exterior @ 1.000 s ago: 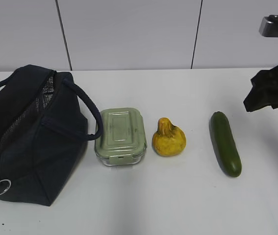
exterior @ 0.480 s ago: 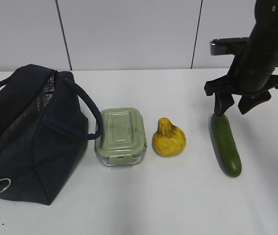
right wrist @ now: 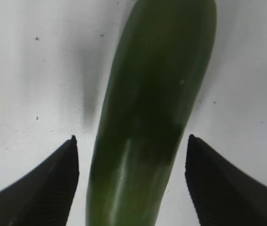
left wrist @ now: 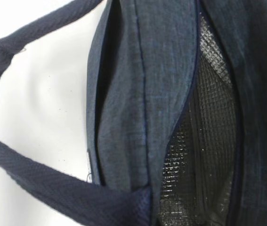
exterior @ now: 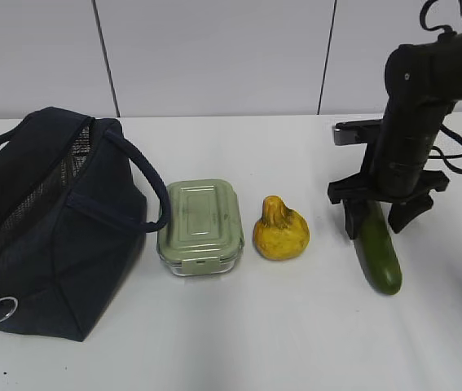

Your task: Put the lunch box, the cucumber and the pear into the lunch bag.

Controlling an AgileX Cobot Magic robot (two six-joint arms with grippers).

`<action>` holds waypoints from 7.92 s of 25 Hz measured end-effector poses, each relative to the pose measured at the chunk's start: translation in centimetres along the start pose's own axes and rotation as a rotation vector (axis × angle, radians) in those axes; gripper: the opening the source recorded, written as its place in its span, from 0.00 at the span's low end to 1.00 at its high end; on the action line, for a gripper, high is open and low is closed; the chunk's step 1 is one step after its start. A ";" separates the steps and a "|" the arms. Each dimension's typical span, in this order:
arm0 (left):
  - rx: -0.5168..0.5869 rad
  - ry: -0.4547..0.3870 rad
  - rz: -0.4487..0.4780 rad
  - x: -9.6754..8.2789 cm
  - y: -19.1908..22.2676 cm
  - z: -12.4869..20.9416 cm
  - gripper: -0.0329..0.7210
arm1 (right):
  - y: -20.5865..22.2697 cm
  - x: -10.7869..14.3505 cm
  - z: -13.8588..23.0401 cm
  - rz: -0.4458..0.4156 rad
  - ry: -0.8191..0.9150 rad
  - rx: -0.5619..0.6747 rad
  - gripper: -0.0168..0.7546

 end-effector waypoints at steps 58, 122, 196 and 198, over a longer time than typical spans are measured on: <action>-0.004 0.001 -0.003 0.1 0.0 0.0 0.02 | -14.5 23.2 -0.4 -0.791 -0.559 -0.447 0.79; 0.003 0.019 -0.022 0.3 0.0 0.0 0.02 | -4.7 12.4 -1.2 -0.002 -0.474 -0.044 0.20; 0.012 0.024 -0.027 0.3 0.0 0.1 0.02 | 0.0 10.0 -3.4 -0.782 -0.168 -0.163 0.79; 0.012 0.024 -0.027 0.3 0.0 0.1 0.02 | 0.5 10.1 -3.4 -0.789 -0.157 -0.154 0.79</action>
Point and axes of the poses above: a point on each arm's last joint axis where the gripper is mounted, y pointing out along that axis toward the gripper, x along the wrist's bending axis when the last joint is at zero, z = x × y, the point moved 2 cm from there along y, pointing out along that axis toward the gripper, and after that the axes turned 3 degrees about y, right-handed, at the moved point
